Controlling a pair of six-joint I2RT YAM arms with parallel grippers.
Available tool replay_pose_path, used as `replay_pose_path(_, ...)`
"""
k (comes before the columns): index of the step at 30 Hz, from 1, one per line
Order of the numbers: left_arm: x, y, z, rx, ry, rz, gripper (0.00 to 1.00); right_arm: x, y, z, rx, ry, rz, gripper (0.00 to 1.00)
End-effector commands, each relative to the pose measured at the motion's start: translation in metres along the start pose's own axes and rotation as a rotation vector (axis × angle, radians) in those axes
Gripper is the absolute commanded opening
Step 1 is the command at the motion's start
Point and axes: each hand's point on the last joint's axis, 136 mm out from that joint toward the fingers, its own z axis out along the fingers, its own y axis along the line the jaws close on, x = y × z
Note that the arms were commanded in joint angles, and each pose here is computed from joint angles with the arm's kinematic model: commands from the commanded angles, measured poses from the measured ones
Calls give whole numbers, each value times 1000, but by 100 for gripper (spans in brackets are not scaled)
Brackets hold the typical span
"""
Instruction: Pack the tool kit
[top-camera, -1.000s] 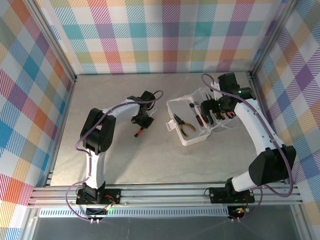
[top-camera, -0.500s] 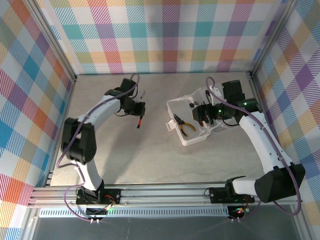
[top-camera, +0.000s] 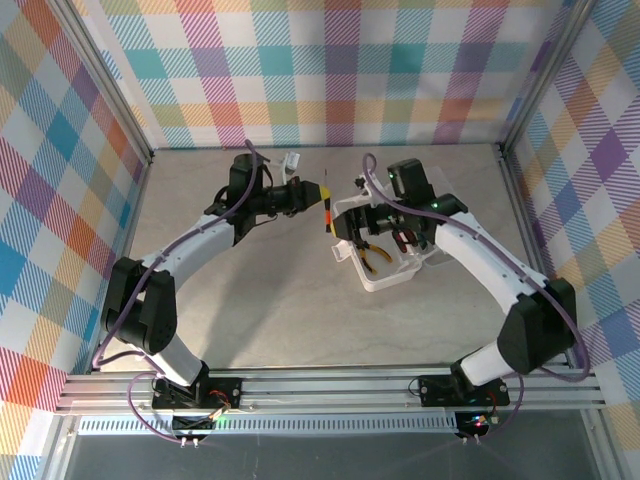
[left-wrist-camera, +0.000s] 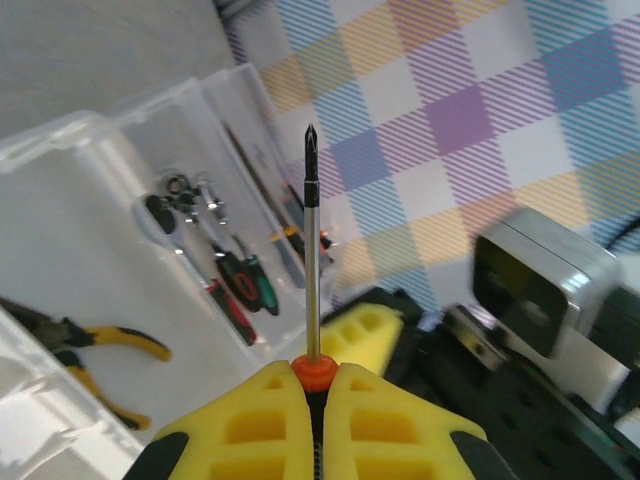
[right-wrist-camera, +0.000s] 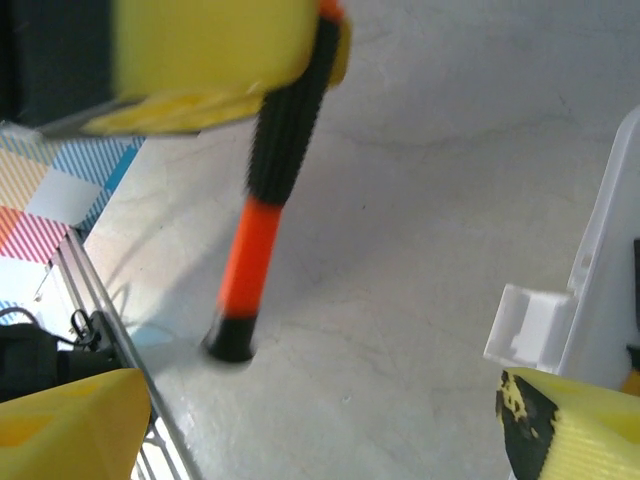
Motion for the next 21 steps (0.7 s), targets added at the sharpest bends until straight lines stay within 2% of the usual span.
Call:
replay_pose_path(1, -2, -27, -3, 102, -11, 25, 0, -28, 18, 4, -51, -55, -54, 85)
replay_pose_path(5, 2, -27, -1, 111, -5, 28, 0, -29, 22, 14, -80, -52, -52, 77)
replay_pose_path(8, 3, -25, 1, 120, 3, 28, 0, -29, 24, 21, -95, -42, -45, 66)
replay_pose_path(12, 4, -22, 2, 118, 11, 34, 0, -27, 20, 20, -55, -30, -41, 24)
replay_pose_path(14, 7, -15, 2, 76, 25, 49, 0, -27, 17, 13, -16, -28, -55, 14)
replay_pose_path(17, 11, 22, -9, -151, 53, 96, 31, -27, 0, -8, 55, -25, -44, 0)
replay_pose_path(21, 7, 85, -49, -520, 77, 132, 100, -21, -51, -61, 238, -32, 28, 0)
